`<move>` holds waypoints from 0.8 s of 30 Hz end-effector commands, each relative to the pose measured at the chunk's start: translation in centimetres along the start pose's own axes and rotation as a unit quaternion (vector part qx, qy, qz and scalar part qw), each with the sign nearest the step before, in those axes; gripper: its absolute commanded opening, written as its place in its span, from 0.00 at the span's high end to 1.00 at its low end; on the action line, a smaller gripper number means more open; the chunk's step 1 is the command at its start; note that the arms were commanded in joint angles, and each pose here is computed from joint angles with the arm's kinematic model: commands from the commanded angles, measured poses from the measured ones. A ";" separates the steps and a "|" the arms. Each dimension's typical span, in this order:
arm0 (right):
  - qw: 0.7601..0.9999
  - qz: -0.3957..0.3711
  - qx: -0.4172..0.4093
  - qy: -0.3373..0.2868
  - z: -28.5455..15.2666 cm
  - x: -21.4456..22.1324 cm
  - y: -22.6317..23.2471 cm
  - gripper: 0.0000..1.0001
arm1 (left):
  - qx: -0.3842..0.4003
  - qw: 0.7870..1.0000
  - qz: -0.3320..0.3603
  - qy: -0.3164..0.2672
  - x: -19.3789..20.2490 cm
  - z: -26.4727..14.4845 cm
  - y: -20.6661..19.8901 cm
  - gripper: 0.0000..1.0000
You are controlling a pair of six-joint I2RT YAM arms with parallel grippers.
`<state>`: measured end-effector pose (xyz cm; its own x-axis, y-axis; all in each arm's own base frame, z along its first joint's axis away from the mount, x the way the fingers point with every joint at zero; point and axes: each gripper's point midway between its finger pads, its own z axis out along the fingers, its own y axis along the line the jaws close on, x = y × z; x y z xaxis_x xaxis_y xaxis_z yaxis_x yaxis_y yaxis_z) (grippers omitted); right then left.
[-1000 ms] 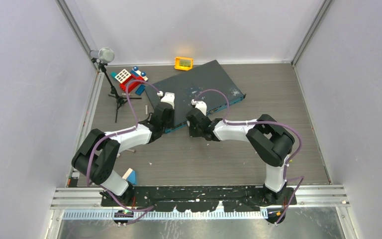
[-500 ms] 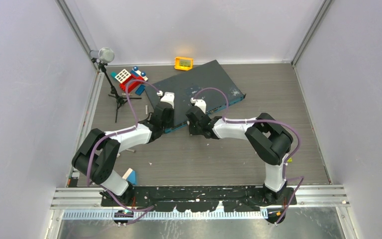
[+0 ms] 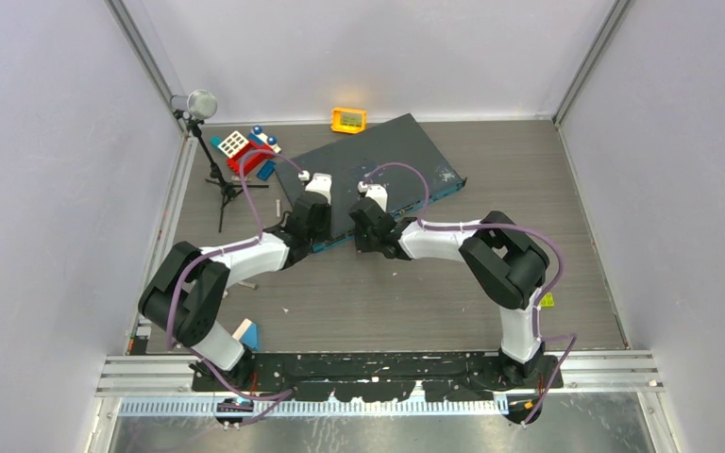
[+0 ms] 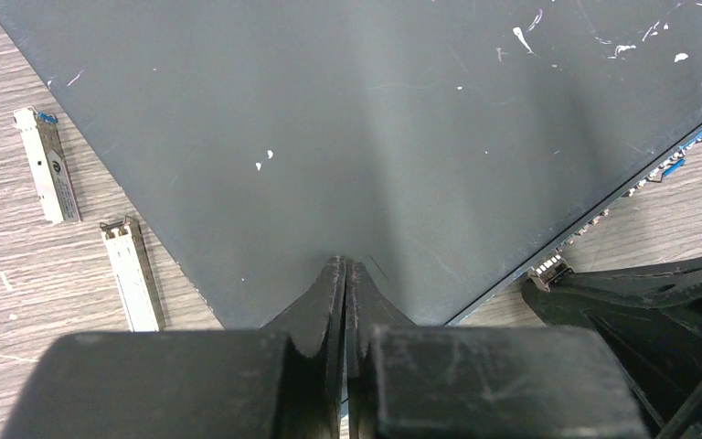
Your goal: Insert the plug into the switch port
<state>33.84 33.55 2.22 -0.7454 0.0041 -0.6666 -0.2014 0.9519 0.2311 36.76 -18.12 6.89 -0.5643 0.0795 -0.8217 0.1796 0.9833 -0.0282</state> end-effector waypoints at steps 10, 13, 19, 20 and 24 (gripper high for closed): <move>0.999 0.025 0.016 -0.038 1.7 -2.0 -0.4 1.00 | 0.001 1.000 -0.005 0.009 0.0 0.3 0.0 1.00; 0.998 0.031 0.022 -0.046 1.9 -2.4 -0.7 1.00 | 0.004 1.000 -0.006 0.011 0.1 0.4 -0.1 1.00; 0.997 0.044 0.028 -0.064 2.0 -3.0 -0.9 0.99 | 0.010 1.000 -0.006 0.014 0.2 0.5 -0.4 1.00; 0.996 0.047 0.028 -0.068 2.1 -3.1 -0.9 1.00 | 0.011 1.000 -0.007 0.013 0.1 0.4 -0.4 1.00; 0.994 0.059 0.025 -0.085 2.1 -3.5 -1.0 0.99 | 0.013 1.000 -0.006 0.014 0.2 0.5 -0.5 1.00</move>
<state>34.66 33.92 2.22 -0.7324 0.0466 -0.6792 -0.1717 0.9528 0.2505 36.98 -18.40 6.90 -0.5668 0.0770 -0.8202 0.1885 0.9813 -0.0381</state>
